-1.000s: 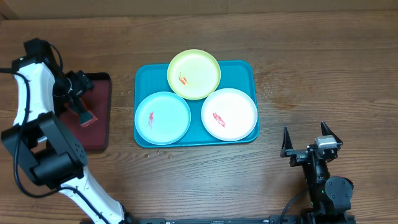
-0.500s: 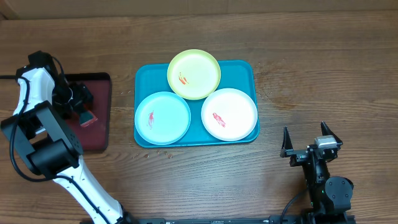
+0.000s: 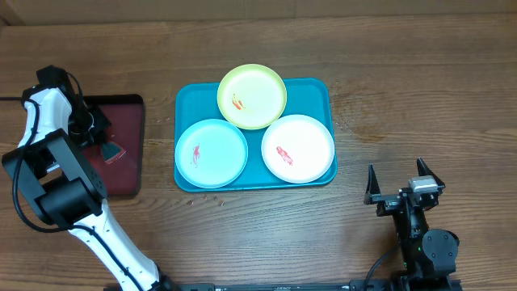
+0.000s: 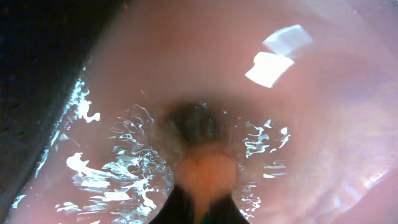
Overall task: Clean dirty plates on tray and stack at the side
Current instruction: 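Rub the held sponge on the wet red tray with the left gripper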
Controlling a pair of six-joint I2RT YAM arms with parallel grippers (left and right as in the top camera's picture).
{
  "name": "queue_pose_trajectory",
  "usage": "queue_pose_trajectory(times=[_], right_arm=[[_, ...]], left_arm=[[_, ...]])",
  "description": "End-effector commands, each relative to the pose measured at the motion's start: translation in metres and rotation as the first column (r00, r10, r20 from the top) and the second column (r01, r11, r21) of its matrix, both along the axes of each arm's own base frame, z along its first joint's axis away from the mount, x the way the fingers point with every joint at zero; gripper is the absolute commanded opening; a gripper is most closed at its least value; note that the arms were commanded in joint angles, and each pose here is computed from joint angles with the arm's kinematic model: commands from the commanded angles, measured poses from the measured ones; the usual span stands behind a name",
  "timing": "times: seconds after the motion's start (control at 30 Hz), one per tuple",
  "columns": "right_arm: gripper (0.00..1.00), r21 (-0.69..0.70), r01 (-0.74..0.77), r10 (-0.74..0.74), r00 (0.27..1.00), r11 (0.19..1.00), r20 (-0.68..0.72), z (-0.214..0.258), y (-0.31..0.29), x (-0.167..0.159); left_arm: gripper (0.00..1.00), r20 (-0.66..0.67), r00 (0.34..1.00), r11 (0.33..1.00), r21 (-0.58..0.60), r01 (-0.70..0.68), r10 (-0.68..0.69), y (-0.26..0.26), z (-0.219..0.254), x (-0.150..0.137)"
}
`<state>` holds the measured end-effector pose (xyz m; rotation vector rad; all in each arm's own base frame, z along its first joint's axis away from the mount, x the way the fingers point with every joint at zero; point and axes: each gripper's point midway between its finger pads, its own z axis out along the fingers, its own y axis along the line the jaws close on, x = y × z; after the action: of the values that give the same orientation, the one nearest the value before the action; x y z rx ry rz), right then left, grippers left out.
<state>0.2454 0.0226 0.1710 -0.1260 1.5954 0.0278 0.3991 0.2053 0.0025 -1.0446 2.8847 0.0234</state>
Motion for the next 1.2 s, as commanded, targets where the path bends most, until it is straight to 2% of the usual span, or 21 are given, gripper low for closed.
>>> queue_pose_trajectory(times=[0.0,0.03,0.07,0.33,0.4,0.43,0.47,0.53,0.57,0.6,0.67,0.7,0.73,0.8,0.83,0.87,0.9,0.93,1.07,1.17], right_arm=[[1.0,0.0,-0.008,0.008,1.0,1.0,0.006,-0.001,0.002,0.0],[1.0,0.0,-0.008,0.008,1.0,1.0,0.006,-0.001,0.002,0.0],[1.0,0.0,-0.008,0.008,1.0,1.0,0.006,-0.001,0.002,0.0],[1.0,0.0,-0.008,0.008,1.0,1.0,0.006,-0.001,0.002,0.0],[1.0,0.0,-0.008,0.008,1.0,1.0,0.006,-0.001,0.002,0.0],[1.0,0.0,-0.008,0.008,1.0,1.0,0.006,-0.001,0.002,0.0],[1.0,0.0,-0.008,0.008,1.0,1.0,0.006,-0.001,0.002,0.0],[1.0,0.0,-0.008,0.008,1.0,1.0,0.006,-0.001,0.002,0.0],[1.0,0.0,-0.008,0.008,1.0,1.0,0.006,-0.001,0.002,0.0],[1.0,0.0,-0.008,0.008,1.0,1.0,0.006,-0.001,0.002,0.0],[1.0,0.0,-0.008,0.008,1.0,1.0,0.006,-0.001,0.002,0.0],[1.0,0.0,-0.008,0.008,1.0,1.0,0.006,-0.001,0.002,0.0],[1.0,0.0,-0.008,0.008,1.0,1.0,0.006,-0.001,0.002,0.0],[1.0,0.0,-0.008,0.008,1.0,1.0,0.006,-0.001,0.002,0.0],[1.0,0.0,-0.008,0.008,1.0,1.0,0.006,-0.001,0.002,0.0],[1.0,0.0,-0.008,0.008,1.0,1.0,0.006,-0.001,0.002,0.0],[1.0,0.0,-0.008,0.008,1.0,1.0,0.006,-0.001,0.002,0.0],[1.0,0.0,-0.008,0.008,1.0,1.0,0.006,-0.001,0.002,0.0],[1.0,0.0,-0.008,0.008,1.0,1.0,0.006,-0.001,0.002,0.0],[1.0,0.0,-0.008,0.008,1.0,1.0,0.006,-0.001,0.002,0.0]], left_arm=[[0.32,-0.068,0.998,0.999,-0.043,0.012,-0.015,-0.007,-0.025,-0.011],[0.85,-0.081,0.997,0.999,-0.05,0.01,-0.014,-0.009,-0.024,-0.014],[1.0,-0.095,0.995,0.998,-0.061,0.005,-0.011,-0.011,-0.024,-0.017],[1.0,-0.146,0.989,0.967,-0.254,-0.021,-0.017,-0.05,-0.019,-0.035],[1.0,-0.16,0.987,0.964,-0.264,-0.025,-0.018,-0.052,-0.018,-0.039],[0.96,-0.162,0.987,0.964,-0.264,-0.025,-0.019,-0.052,-0.018,-0.039],[0.87,-0.163,0.987,0.964,-0.264,-0.025,-0.019,-0.052,-0.018,-0.039],[0.64,-0.163,0.987,0.964,-0.264,-0.025,-0.019,-0.052,-0.018,-0.039],[0.49,-0.163,0.987,0.964,-0.264,-0.025,-0.019,-0.052,-0.018,-0.039],[0.42,-0.163,0.987,0.964,-0.264,-0.025,-0.019,-0.052,-0.018,-0.039],[0.18,-0.163,0.986,0.964,-0.264,-0.026,-0.018,-0.052,-0.018,-0.039],[0.1,-0.163,0.987,0.964,-0.264,-0.025,-0.019,-0.052,-0.018,-0.039],[0.04,-0.162,0.987,0.964,-0.264,-0.025,-0.019,-0.052,-0.018,-0.039],[0.04,-0.162,0.987,0.964,-0.264,-0.025,-0.019,-0.052,-0.018,-0.039],[0.08,-0.16,0.987,0.965,-0.263,-0.025,-0.018,-0.052,-0.018,-0.039],[0.31,-0.159,0.987,0.965,-0.262,-0.024,-0.018,-0.052,-0.018,-0.038],[0.78,-0.159,0.987,0.965,-0.262,-0.024,-0.018,-0.052,-0.018,-0.038],[1.0,-0.159,0.987,0.965,-0.262,-0.024,-0.019,-0.052,-0.018,-0.038],[1.0,-0.143,0.99,0.967,-0.254,-0.019,-0.018,-0.049,-0.019,-0.035],[1.0,-0.096,0.995,0.98,-0.201,0.006,-0.026,-0.038,-0.022,-0.022]])
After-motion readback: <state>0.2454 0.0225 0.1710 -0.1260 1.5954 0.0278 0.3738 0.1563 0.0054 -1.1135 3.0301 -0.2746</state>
